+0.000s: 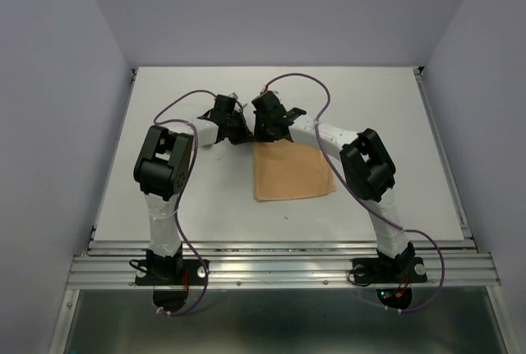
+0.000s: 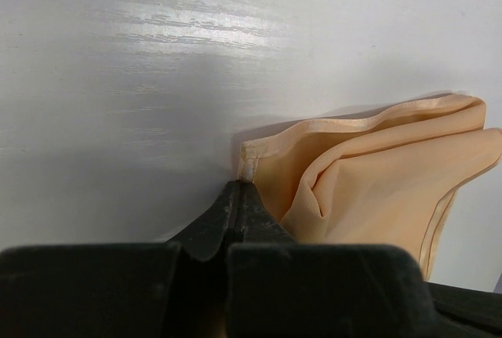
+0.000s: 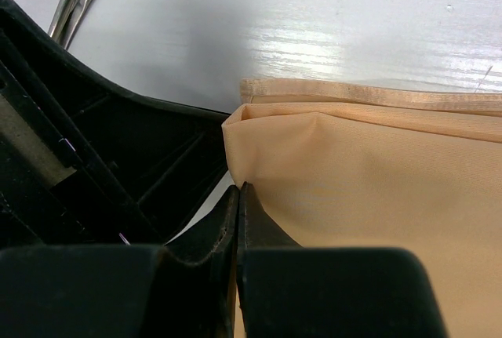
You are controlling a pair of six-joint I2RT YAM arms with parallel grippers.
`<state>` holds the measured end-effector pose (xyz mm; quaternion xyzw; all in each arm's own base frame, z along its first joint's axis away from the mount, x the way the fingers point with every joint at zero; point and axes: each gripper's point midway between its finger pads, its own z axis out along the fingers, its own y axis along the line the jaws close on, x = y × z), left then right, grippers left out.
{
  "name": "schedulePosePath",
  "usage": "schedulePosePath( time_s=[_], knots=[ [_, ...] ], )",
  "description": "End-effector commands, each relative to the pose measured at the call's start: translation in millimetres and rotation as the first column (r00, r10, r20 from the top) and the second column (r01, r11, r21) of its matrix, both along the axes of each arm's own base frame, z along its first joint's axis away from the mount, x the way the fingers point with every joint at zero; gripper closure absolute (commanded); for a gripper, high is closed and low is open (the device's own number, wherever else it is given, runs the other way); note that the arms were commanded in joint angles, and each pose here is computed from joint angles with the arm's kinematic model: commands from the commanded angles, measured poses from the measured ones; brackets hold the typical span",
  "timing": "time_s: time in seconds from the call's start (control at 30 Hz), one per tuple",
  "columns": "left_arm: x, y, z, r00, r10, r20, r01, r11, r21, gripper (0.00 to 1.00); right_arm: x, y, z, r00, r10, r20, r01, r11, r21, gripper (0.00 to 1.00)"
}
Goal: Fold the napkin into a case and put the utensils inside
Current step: Smooth out the lower triangle-folded napkin at the center of the board.
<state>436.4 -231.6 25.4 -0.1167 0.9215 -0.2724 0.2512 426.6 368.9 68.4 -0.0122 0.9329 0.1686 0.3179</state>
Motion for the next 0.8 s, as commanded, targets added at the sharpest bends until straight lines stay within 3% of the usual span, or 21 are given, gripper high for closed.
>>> schedulePosePath(
  time_s=[0.0, 0.53, 0.6, 0.7, 0.77],
  knots=[
    [-1.2, 5.9, -7.5, 1.000, 0.004, -0.014, -0.004, 0.999, 0.035, 1.00, 9.5, 15.1, 20.4, 0.999, 0.010, 0.048, -0.012, 0.999, 0.041, 0.99],
    [0.5, 9.7, 1.0, 1.000, 0.012, 0.003, -0.012, 0.998, 0.054, 1.00, 10.3, 21.5, 2.5, 0.999, 0.029, 0.015, -0.029, 0.999, 0.034, 0.98],
    [2.5, 11.2, 4.8, 1.000, 0.018, 0.013, -0.019, 0.998, 0.062, 1.00, 8.8, 22.6, -1.0, 0.999, 0.037, 0.006, -0.038, 0.999, 0.035, 0.92],
    [3.9, 17.2, 13.4, 0.999, 0.036, 0.024, -0.038, 0.995, 0.090, 1.00, 8.8, 22.3, 2.0, 0.999, 0.036, 0.013, -0.037, 0.999, 0.039, 0.72],
    [3.9, 22.0, 16.5, 0.999, 0.048, 0.024, -0.051, 0.993, 0.110, 1.00, 10.1, 20.9, 8.5, 0.999, 0.029, 0.028, -0.030, 0.999, 0.042, 0.64]
  ],
)
